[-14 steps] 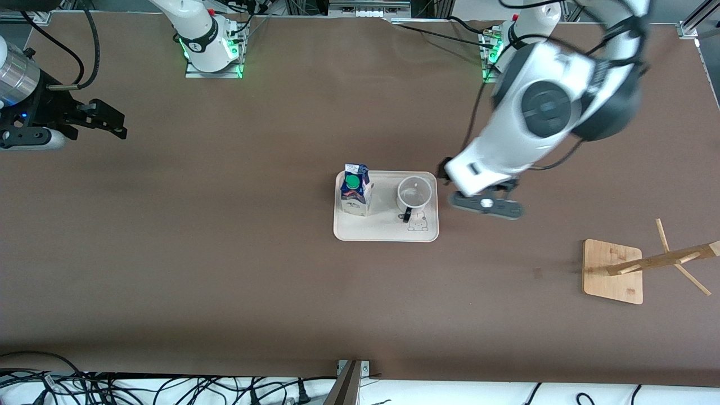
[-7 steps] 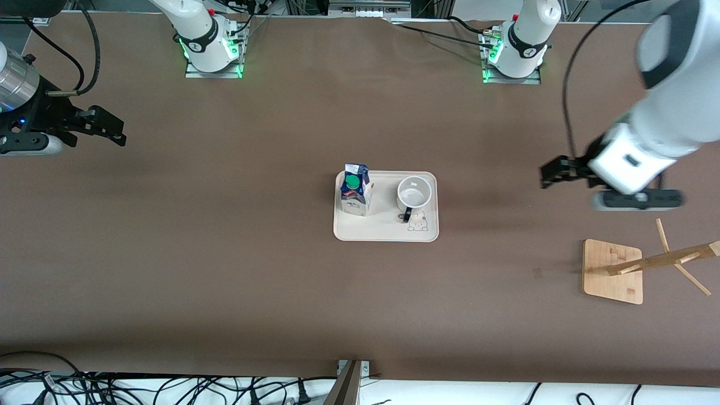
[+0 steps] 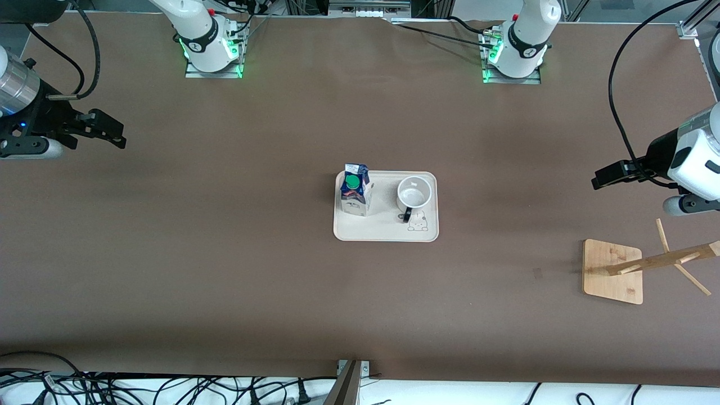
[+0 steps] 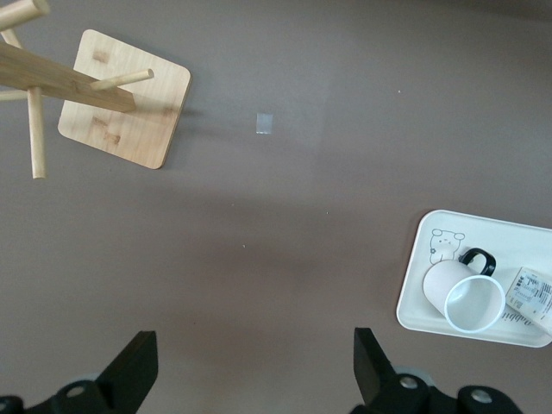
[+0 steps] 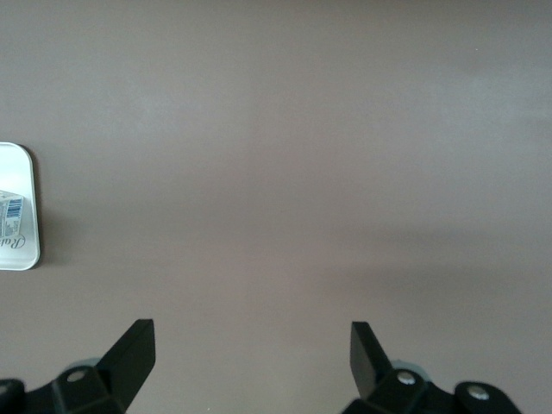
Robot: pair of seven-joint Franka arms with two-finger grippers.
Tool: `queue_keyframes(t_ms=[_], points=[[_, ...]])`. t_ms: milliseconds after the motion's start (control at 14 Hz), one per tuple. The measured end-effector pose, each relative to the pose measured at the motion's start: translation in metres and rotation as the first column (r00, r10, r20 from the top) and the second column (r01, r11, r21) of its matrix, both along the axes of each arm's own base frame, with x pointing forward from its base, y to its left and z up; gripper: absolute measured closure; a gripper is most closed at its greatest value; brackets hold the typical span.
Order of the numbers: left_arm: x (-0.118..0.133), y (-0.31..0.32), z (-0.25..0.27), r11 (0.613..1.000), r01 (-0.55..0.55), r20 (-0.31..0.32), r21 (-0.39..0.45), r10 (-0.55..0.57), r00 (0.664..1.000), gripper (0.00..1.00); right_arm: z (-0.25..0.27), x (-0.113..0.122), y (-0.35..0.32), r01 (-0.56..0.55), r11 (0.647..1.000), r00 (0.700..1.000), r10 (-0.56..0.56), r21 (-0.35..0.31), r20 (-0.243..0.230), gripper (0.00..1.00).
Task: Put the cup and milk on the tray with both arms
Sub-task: 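Open the left gripper and withdraw it from the mug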
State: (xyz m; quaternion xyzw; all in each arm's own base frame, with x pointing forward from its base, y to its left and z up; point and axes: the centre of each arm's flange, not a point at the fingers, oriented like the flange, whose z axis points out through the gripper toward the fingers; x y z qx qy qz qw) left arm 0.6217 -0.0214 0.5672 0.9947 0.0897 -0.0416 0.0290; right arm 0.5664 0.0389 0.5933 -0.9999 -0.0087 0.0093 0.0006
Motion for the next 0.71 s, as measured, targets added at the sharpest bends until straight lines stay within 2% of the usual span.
queue_keyframes(t_ms=[357,714], points=[[-0.003,-0.014,0.005,0.996,0.082,-0.006,0.024,-0.082,0.997,0.00,-0.001,0.001,0.000,0.000,1.000,1.000,0.000,0.000,-0.002,0.00],[-0.015,-0.039,0.037,0.986,0.167,0.018,0.016,-0.167,0.986,0.00,-0.001,0.001,0.000,0.000,1.000,1.000,0.000,0.000,-0.002,0.00]])
